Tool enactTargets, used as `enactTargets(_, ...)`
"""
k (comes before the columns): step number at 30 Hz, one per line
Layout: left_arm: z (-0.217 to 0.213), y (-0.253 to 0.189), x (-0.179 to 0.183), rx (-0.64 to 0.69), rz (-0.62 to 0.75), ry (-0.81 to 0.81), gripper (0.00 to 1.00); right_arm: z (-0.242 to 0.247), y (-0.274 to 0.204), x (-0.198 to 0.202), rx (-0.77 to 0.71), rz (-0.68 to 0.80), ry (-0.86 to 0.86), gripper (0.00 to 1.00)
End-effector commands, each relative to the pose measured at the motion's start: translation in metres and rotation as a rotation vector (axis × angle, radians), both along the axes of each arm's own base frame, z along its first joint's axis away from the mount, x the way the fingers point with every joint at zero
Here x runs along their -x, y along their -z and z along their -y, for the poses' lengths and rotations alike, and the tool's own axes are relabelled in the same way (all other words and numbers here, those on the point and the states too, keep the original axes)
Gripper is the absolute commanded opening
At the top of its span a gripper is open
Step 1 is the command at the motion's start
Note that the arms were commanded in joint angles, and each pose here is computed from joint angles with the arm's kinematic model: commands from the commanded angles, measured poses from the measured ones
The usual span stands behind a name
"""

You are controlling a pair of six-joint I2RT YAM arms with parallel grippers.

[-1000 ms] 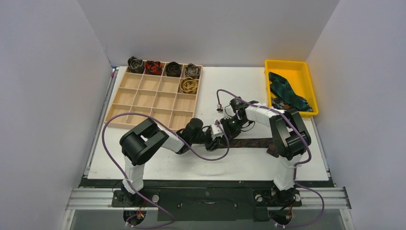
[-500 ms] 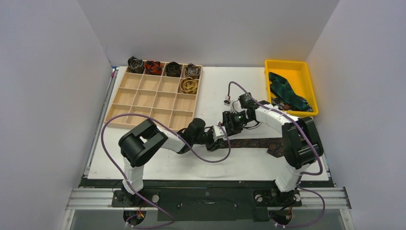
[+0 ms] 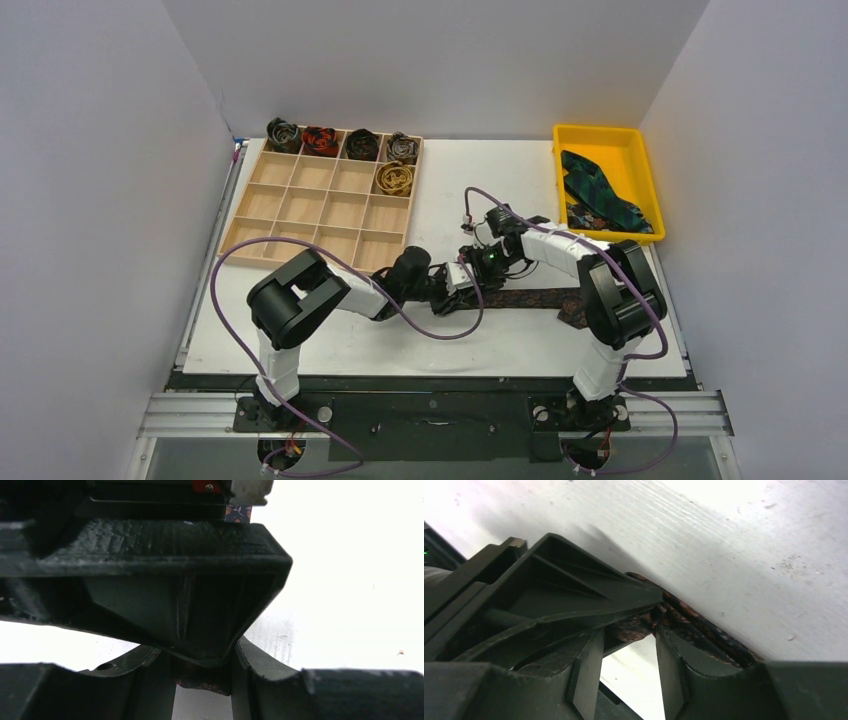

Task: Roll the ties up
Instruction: Roll the tie at the center of the board.

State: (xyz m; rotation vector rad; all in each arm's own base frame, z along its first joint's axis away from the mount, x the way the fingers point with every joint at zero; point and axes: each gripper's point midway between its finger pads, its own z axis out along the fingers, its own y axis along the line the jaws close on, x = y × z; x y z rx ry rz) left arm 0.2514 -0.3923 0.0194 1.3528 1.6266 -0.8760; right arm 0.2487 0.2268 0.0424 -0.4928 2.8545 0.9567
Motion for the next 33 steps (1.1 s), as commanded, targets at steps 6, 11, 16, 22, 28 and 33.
enactTargets(6, -0.035, 0.056, 0.027, -0.208, -0.126, -0.019, 0.34, 0.011, 0.008, -0.006, 0.083, 0.059, 0.028, 0.27)
enactTargets(11, -0.037, 0.056, 0.029, -0.206, -0.13, -0.016, 0.36, 0.018, 0.01, -0.005, 0.063, 0.024, 0.017, 0.0)
enactTargets(16, -0.037, 0.053, 0.028, -0.18, -0.131, -0.012, 0.47, 0.037, 0.022, 0.003, 0.096, -0.025, -0.006, 0.0)
enactTargets(22, -0.029, 0.022, 0.026, -0.05, -0.085, 0.009, 0.69, 0.047, 0.041, 0.005, 0.147, -0.058, -0.015, 0.0)
enactTargets(28, -0.02, 0.005, 0.032, 0.038, -0.038, 0.063, 0.73, 0.058, 0.052, 0.001, 0.187, -0.088, -0.009, 0.0)
enactTargets(33, -0.008, 0.006, 0.012, 0.077, 0.012, 0.034, 0.73, 0.053, 0.052, 0.008, 0.144, -0.111, -0.071, 0.0)
